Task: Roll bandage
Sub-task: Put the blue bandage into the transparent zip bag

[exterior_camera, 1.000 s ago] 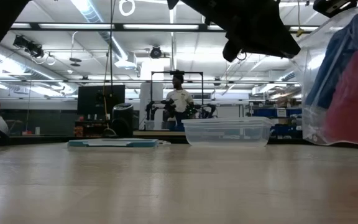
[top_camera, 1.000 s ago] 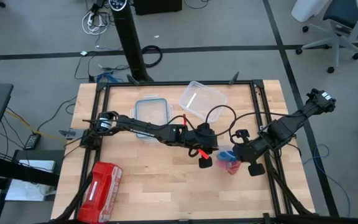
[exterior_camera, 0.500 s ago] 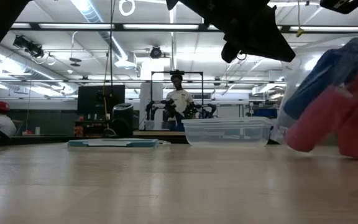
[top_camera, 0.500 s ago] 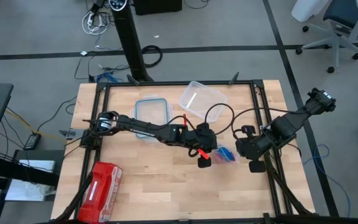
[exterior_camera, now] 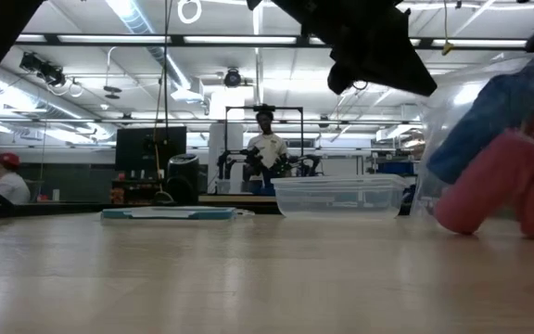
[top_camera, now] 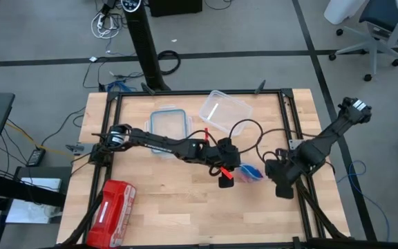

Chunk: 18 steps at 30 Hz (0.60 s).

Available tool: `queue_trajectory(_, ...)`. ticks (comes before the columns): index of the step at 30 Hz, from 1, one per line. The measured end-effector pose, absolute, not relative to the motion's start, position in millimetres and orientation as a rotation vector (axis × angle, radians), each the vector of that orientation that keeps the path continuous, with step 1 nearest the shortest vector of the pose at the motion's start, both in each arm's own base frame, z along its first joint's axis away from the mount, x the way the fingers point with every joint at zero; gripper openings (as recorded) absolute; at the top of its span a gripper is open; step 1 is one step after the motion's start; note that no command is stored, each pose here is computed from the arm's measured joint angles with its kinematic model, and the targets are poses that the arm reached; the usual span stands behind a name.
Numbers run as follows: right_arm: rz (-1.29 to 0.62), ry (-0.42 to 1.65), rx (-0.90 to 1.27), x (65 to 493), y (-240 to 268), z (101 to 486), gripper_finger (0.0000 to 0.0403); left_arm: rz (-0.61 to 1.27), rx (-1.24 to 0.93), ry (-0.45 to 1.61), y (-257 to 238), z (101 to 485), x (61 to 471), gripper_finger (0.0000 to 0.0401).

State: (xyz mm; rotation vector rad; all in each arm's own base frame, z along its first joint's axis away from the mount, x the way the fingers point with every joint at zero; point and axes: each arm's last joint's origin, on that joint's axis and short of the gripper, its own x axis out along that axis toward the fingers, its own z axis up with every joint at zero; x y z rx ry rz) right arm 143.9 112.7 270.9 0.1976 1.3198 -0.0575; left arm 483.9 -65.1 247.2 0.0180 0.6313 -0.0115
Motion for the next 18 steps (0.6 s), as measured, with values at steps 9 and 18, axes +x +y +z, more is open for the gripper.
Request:
queue_trajectory(9, -0.129, 1.107, 0.190, 138, 131, 249, 0.0093, -0.011, 0.044, 0.599, -65, 270, 487, 0.0000)
queue_trajectory(18, -0.158, 0.973, 0.237, 124, 145, 224, 0.0092, 0.000, 0.048, 0.623, -65, 268, 485, 0.0000)
